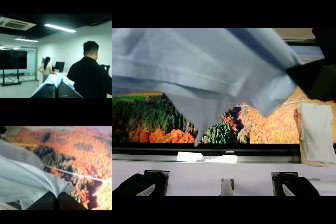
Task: Fold the shirts.
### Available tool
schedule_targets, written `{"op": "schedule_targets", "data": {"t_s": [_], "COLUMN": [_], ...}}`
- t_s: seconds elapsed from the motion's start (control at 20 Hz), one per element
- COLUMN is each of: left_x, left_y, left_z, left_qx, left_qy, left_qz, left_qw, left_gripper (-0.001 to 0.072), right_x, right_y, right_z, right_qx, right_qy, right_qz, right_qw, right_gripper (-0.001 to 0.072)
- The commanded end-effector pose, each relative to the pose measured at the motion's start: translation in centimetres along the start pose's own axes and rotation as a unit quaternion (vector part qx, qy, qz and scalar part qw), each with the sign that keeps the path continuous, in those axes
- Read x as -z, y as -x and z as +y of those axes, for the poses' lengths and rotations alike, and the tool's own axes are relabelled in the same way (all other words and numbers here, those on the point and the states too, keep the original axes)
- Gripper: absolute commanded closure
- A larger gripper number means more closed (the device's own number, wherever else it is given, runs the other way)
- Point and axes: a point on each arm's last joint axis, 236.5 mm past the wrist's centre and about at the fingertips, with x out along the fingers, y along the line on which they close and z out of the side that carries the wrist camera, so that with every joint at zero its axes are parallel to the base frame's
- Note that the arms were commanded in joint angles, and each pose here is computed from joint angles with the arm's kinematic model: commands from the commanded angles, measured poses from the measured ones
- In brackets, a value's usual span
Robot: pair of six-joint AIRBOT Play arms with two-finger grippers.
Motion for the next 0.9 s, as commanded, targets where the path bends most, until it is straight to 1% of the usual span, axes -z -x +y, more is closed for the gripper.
{"op": "schedule_targets", "data": {"t_s": [0.0, 0.05, 0.15, 0.25, 0.35, 0.45, 0.5, 0.55, 0.6, 0.65, 0.7, 0.75, 0.85], "left_x": [7.9, 12.5, 24.0, 37.0, 49.2, 58.5, 61.7, 63.7, 64.8, 64.9, 64.5, 63.6, 61.1], "left_y": [-4.3, -5.8, -7.6, -6.8, -3.2, 2.3, 5.5, 8.2, 10.2, 11.5, 12.1, 12.5, 12.4], "left_z": [1.6, 1.9, 2.4, 2.5, 1.9, 0.9, 0.2, -0.4, -1.0, -1.5, -1.5, -1.4, -0.3], "left_qx": [-0.007, -0.003, 0.009, 0.024, 0.033, 0.005, -0.021, -0.042, -0.046, -0.037, -0.025, -0.01, 0.014], "left_qy": [-0.018, -0.012, 0.005, 0.031, 0.073, 0.155, 0.197, 0.224, 0.238, 0.239, 0.232, 0.222, 0.193], "left_qz": [0.074, 0.124, 0.249, 0.389, 0.523, 0.644, 0.697, 0.736, 0.763, 0.78, 0.789, 0.795, 0.792], "left_qw": [0.997, 0.992, 0.968, 0.921, 0.849, 0.749, 0.689, 0.638, 0.599, 0.577, 0.568, 0.565, 0.579], "left_gripper": [0.0676, 0.0676, 0.0675, 0.0675, 0.0675, 0.0674, 0.0673, 0.0646, 0.0554, 0.0429, 0.0359, 0.0359, 0.0366], "right_x": [6.4, 8.7, 14.3, 20.2, 25.3, 28.7, 29.6, 29.9, 29.8, 29.6, 29.5, 29.5, 29.5], "right_y": [-5.1, -6.9, -10.1, -12.7, -14.5, -15.3, -15.4, -15.5, -15.7, -15.8, -15.9, -15.9, -15.9], "right_z": [-3.2, -4.3, -6.5, -8.8, -10.8, -11.0, -10.6, -10.2, -10.0, -9.9, -9.9, -9.9, -9.9], "right_qx": [0.032, 0.039, 0.053, 0.07, 0.092, 0.089, 0.08, 0.073, 0.069, 0.066, 0.065, 0.066, 0.064], "right_qy": [-0.043, -0.058, -0.093, -0.129, -0.171, -0.212, -0.227, -0.238, -0.242, -0.245, -0.244, -0.243, -0.238], "right_qz": [0.143, 0.181, 0.252, 0.3, 0.324, 0.341, 0.347, 0.349, 0.346, 0.341, 0.339, 0.338, 0.339], "right_qw": [0.988, 0.981, 0.962, 0.943, 0.926, 0.912, 0.906, 0.904, 0.904, 0.905, 0.906, 0.907, 0.908], "right_gripper": [0.0688, 0.0688, 0.0688, 0.0688, 0.0688, 0.0689, 0.0689, 0.0689, 0.0689, 0.0689, 0.0689, 0.0689, 0.0688]}}
